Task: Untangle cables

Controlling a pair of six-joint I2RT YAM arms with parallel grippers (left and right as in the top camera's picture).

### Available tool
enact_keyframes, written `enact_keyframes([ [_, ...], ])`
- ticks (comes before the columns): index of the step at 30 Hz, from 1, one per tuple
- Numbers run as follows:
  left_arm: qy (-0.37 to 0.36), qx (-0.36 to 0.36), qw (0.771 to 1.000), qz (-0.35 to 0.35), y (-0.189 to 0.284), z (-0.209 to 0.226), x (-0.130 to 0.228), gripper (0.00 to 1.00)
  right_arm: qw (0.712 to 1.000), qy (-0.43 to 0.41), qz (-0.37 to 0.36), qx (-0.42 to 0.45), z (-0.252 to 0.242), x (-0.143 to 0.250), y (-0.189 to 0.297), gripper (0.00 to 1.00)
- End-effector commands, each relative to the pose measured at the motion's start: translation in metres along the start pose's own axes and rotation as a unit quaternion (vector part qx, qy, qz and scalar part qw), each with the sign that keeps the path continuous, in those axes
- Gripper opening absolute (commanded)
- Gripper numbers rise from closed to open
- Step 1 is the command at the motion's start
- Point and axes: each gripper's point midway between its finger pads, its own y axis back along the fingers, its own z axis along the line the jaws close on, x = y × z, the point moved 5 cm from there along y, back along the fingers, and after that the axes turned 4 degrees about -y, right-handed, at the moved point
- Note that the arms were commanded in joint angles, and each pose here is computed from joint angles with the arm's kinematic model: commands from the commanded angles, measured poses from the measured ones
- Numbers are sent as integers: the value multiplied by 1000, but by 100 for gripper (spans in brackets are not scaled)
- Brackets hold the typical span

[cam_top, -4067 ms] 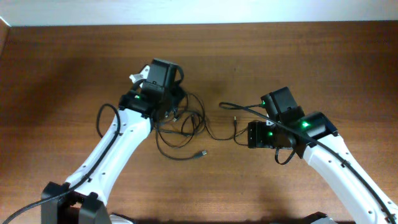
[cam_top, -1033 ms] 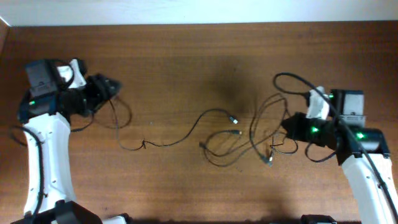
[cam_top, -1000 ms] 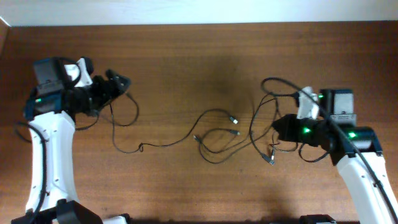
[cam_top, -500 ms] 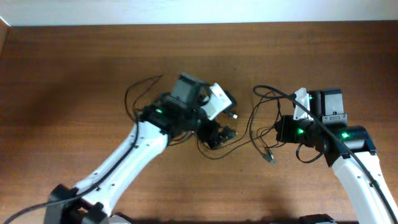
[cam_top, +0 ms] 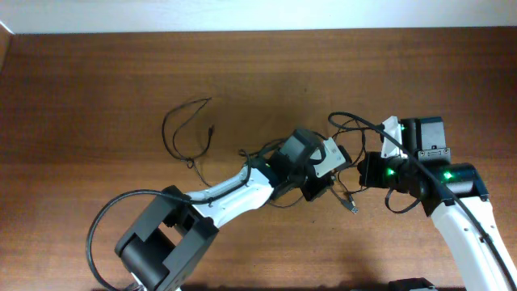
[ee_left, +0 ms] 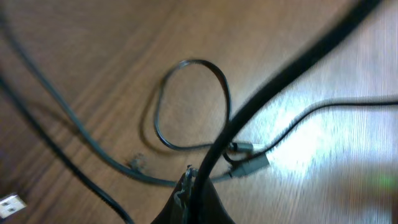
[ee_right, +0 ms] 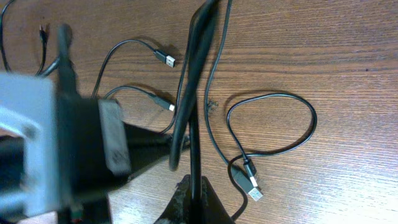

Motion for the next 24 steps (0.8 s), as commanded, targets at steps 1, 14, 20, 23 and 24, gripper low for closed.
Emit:
enact_keyframes([
  [1,161,-60,982,-82,59,55,-29,0,1000,-1,-1,3,1,0,1,4],
  [14,693,-416,551,-207,427,178,214,0,986,-89,-12,144,-36,2,0,4],
  [20,739,-473,452,-158,444,157,256,0,955,-184,-196,125,-58,-87,117,4],
  [23,731,-417,520,-147,407,163,223,0,993,-93,-73,-16,-14,-71,67,4],
  [24,721,-405,545,-137,392,165,209,0,995,-3,-18,-97,18,-62,47,4],
])
